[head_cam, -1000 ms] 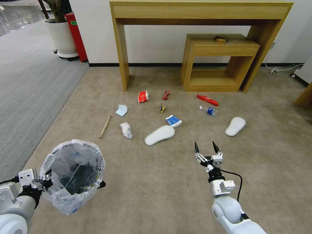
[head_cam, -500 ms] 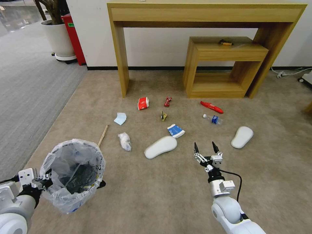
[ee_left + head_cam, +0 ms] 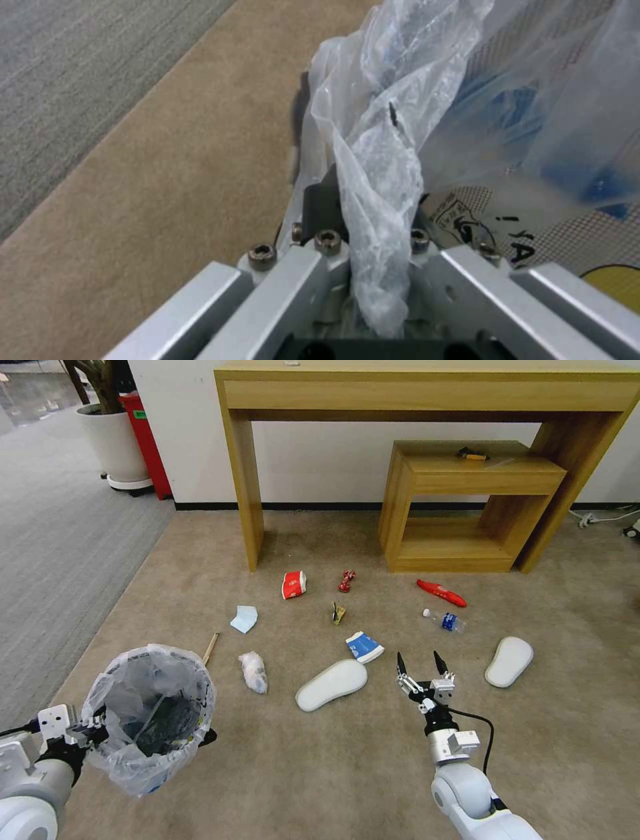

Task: Pick up the trash bin and place the garbage on the floor into it.

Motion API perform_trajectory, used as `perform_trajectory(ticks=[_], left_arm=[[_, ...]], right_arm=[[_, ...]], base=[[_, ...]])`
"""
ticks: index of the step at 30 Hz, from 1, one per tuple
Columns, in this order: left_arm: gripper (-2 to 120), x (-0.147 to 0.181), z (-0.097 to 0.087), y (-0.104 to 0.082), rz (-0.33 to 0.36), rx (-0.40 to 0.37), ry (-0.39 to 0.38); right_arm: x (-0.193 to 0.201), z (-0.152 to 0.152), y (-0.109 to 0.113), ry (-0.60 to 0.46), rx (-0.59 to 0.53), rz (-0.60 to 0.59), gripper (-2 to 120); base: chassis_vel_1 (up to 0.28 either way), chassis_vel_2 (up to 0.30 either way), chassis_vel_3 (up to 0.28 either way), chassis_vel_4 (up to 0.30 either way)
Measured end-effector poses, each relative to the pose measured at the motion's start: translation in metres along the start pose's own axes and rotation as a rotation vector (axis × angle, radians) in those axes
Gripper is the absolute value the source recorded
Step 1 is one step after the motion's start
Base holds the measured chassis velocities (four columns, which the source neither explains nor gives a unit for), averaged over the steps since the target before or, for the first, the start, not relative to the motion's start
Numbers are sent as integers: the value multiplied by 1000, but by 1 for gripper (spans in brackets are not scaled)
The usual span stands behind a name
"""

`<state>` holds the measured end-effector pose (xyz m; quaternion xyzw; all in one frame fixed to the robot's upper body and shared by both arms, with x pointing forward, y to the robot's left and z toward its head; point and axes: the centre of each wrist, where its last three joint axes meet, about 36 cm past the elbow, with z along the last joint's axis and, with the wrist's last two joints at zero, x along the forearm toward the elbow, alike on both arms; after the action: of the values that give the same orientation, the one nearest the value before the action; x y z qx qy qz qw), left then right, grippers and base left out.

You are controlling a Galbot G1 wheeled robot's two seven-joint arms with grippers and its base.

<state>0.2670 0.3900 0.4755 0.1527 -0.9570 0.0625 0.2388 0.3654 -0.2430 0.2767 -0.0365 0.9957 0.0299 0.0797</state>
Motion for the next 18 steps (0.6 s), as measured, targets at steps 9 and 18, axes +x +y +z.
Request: perform_trajectory(ticks=[9,18], left_arm=[[0,-5,0,2,-3,3,0],[0,-14,4,1,-1,13,7]], right_arm=[[3,-15,4,82,-132,57,93],[15,-7,-7,261,-240,136,100]], base=[[0,0,0,0],[0,0,0,0]])
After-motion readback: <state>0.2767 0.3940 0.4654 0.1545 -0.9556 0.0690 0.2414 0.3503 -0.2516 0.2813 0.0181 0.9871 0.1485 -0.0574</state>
